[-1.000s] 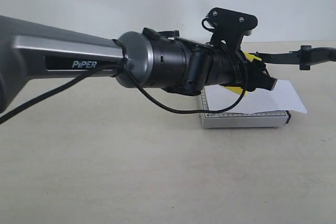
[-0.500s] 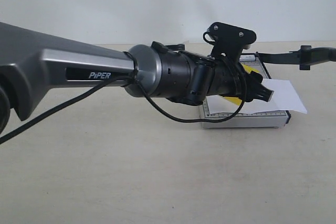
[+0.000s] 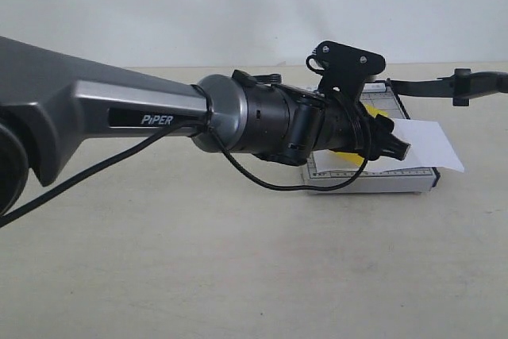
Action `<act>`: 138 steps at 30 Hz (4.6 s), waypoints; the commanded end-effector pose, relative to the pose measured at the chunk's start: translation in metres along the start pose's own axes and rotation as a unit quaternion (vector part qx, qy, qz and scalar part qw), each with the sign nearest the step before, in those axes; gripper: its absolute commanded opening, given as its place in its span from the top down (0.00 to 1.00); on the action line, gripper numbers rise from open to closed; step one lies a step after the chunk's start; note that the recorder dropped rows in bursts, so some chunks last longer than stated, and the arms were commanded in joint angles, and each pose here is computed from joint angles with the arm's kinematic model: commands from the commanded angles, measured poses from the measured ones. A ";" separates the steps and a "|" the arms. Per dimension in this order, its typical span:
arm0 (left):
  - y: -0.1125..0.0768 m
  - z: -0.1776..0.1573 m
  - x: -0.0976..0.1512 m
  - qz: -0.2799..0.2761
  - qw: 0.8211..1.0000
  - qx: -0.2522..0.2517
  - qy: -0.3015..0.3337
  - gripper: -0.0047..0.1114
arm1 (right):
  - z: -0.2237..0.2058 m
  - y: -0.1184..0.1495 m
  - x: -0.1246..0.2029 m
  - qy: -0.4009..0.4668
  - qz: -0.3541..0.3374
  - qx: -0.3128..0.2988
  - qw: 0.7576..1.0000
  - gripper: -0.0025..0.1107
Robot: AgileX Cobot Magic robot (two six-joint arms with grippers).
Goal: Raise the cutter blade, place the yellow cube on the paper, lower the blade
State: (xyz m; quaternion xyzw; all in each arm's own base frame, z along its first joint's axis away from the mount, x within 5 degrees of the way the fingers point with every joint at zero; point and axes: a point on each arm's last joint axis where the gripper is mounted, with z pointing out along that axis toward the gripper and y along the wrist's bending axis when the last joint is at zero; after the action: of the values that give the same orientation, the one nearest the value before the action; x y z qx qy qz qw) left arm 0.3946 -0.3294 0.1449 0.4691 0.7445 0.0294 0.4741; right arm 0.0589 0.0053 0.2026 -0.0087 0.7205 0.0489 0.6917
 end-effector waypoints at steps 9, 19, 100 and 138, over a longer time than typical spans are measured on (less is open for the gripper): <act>0.000 -0.001 -0.004 -0.001 1.000 0.003 -0.007 0.92 | 0.000 0.000 -0.001 -0.005 -0.001 0.001 1.000 0.98; 0.001 -0.001 -0.003 -0.001 1.000 0.002 -0.007 0.70 | 0.000 0.000 -0.001 -0.005 -0.001 0.001 1.000 0.98; 0.002 -0.408 0.160 -0.174 0.951 -0.089 -0.238 0.92 | -0.002 0.003 -0.046 -0.006 0.158 -0.005 0.987 0.30; 0.002 -0.408 0.160 -0.146 0.956 -0.095 -0.236 0.92 | 0.232 0.002 -0.131 0.516 -0.060 0.005 0.855 0.39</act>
State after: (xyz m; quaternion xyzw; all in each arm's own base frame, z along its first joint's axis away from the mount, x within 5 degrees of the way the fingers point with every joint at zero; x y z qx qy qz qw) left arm 0.0800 -0.0481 0.2622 0.2942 0.6693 -0.0822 0.6774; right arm 0.2920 0.0235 0.3266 -0.0599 0.9713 0.0179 0.2297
